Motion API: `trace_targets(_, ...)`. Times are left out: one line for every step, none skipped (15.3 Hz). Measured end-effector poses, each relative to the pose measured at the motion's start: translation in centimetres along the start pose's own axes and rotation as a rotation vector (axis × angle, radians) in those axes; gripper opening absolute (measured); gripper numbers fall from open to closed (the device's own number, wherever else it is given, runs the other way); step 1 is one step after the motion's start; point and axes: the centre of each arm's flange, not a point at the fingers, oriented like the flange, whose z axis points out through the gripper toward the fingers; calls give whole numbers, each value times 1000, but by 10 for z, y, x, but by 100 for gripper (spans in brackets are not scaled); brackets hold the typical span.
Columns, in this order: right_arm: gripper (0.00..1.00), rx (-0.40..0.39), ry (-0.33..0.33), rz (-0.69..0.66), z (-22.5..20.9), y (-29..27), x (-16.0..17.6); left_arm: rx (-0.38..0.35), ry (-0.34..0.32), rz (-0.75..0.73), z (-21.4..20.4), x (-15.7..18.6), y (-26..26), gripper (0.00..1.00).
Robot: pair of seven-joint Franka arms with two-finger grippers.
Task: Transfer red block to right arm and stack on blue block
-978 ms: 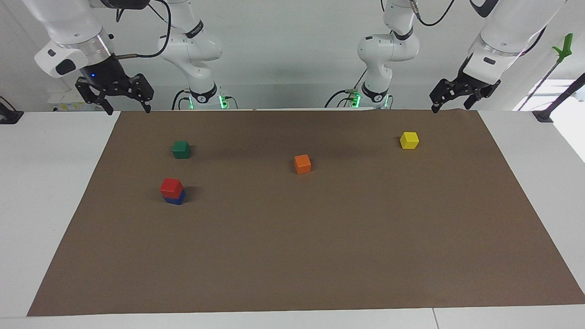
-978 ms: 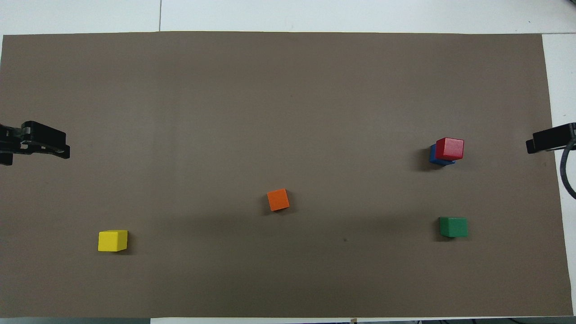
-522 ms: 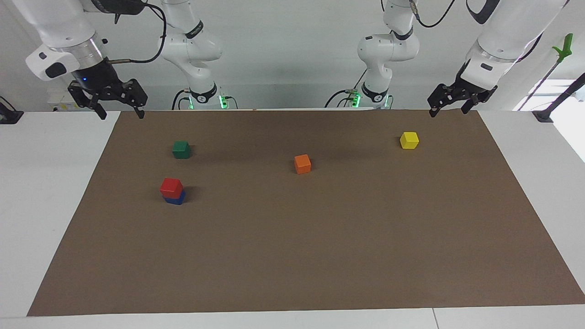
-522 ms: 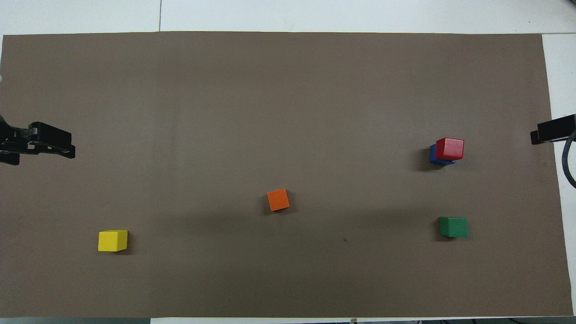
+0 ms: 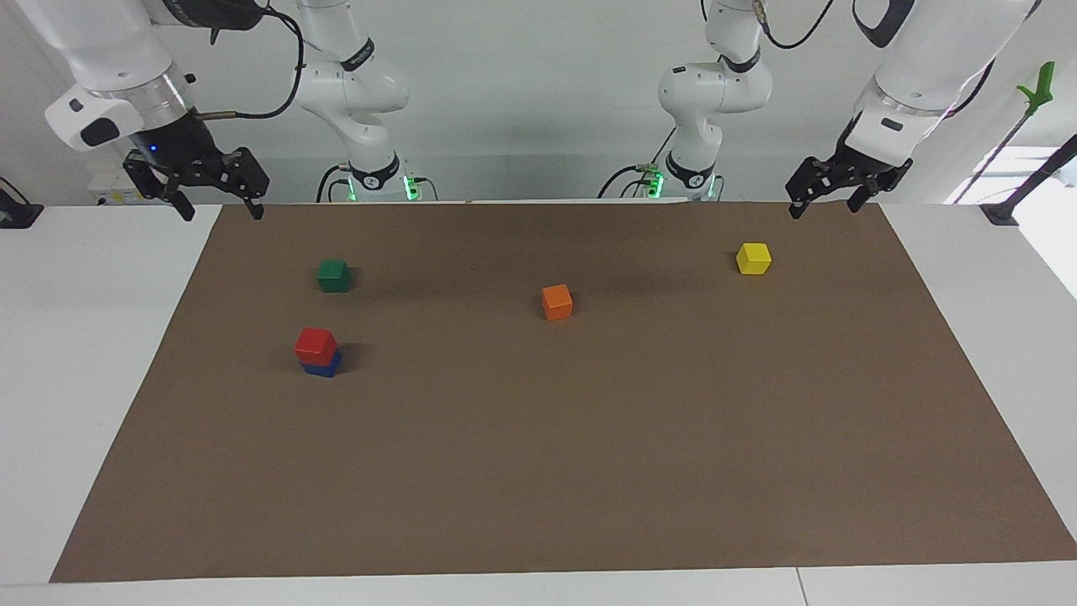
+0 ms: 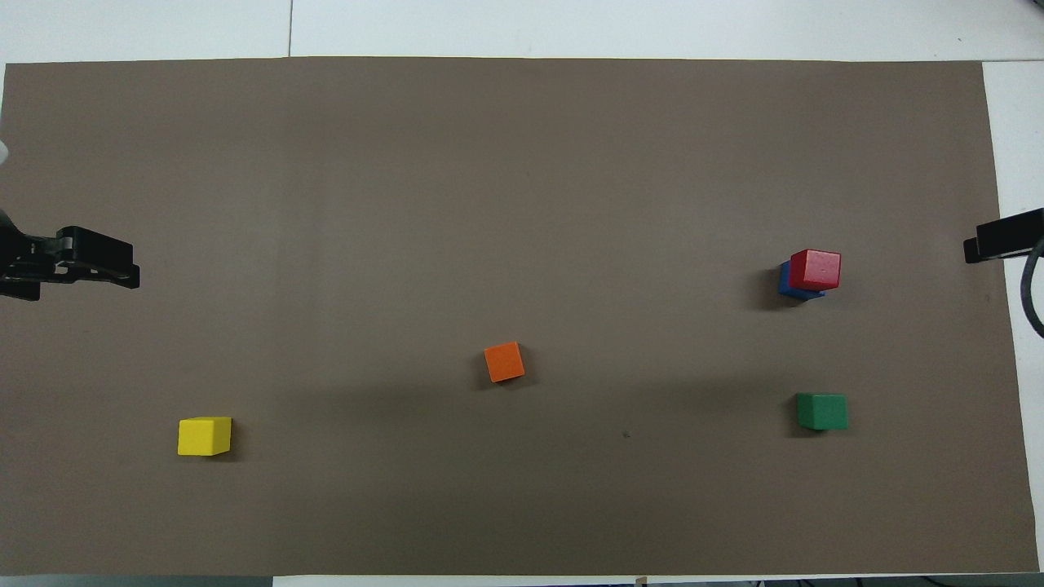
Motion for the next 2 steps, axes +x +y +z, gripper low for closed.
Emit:
trace_targets(100, 0, 0, 1, 0, 0, 0, 0, 1, 0, 0, 0, 0, 100)
trace_targets(100, 0, 0, 1, 0, 0, 0, 0, 2, -1, 0, 0, 0, 100)
